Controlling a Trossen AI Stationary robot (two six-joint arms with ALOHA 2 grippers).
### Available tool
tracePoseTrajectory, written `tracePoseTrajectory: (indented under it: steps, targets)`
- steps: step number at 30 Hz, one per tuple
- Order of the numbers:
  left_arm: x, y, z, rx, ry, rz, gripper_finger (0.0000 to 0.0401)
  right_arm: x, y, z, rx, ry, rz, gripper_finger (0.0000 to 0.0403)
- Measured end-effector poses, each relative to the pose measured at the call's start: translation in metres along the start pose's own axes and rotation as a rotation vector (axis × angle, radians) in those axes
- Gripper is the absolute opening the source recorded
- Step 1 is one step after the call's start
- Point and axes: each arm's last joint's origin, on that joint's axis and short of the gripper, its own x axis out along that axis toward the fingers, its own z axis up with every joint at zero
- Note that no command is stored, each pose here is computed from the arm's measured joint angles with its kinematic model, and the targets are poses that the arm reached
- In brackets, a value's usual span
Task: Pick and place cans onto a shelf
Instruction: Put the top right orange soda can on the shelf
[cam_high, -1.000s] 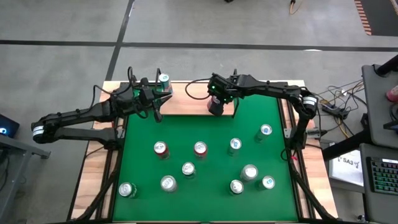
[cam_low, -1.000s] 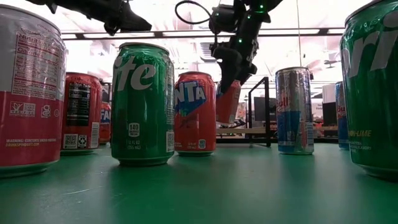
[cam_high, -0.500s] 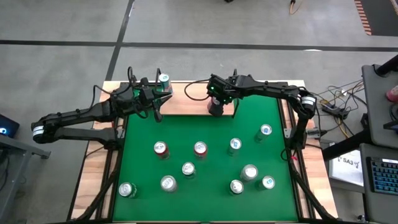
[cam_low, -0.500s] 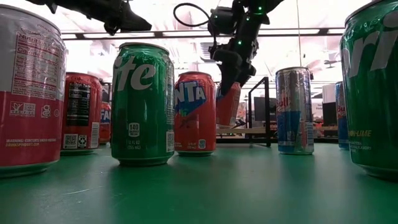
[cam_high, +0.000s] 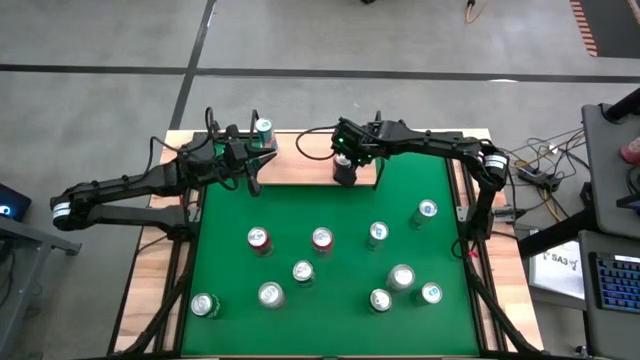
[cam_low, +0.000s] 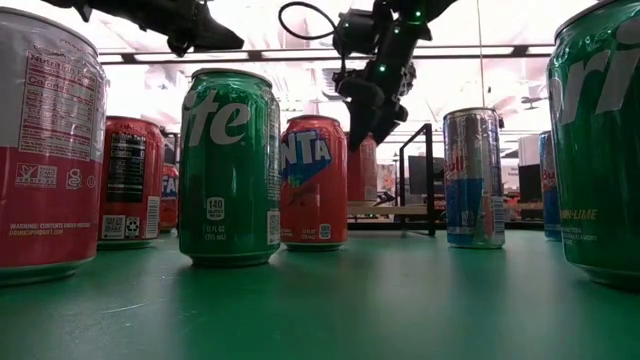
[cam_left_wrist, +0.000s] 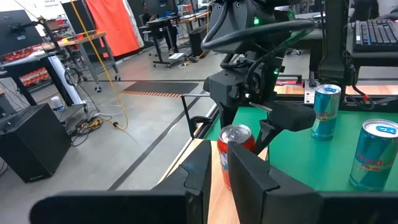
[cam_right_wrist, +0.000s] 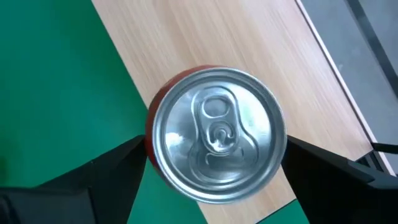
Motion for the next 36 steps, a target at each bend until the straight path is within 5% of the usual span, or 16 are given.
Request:
tracePoseTrajectory:
  steps: [8, 20, 27, 31, 36]
  targets:
    - [0.000, 0.000, 0.000, 0.000, 0.000, 0.000, 0.0036, -0.004, 0.000, 0.004, 0.005, -0.042, -0.001, 0.0351]
    - [0.000, 0.000, 0.000, -0.038, 0.002, -0.001, 0.0036, -0.059, 0.010, 0.035, 0.002, -0.204, 0.036, 0.0322]
    - [0.000, -0.002, 0.000, -0.071, -0.004, -0.072, 0.0036, -0.096, 0.031, 0.041, -0.046, -0.240, 0.074, 0.0246]
    - [-0.001, -0.006, 0.002, -0.090, -0.041, -0.199, 0.0036, -0.109, 0.039, 0.034, -0.108, -0.212, 0.082, 0.0181]
    - [-0.001, -0.006, 0.004, -0.119, -0.054, -0.228, 0.0036, -0.107, 0.039, 0.020, -0.140, -0.173, 0.079, 0.0089]
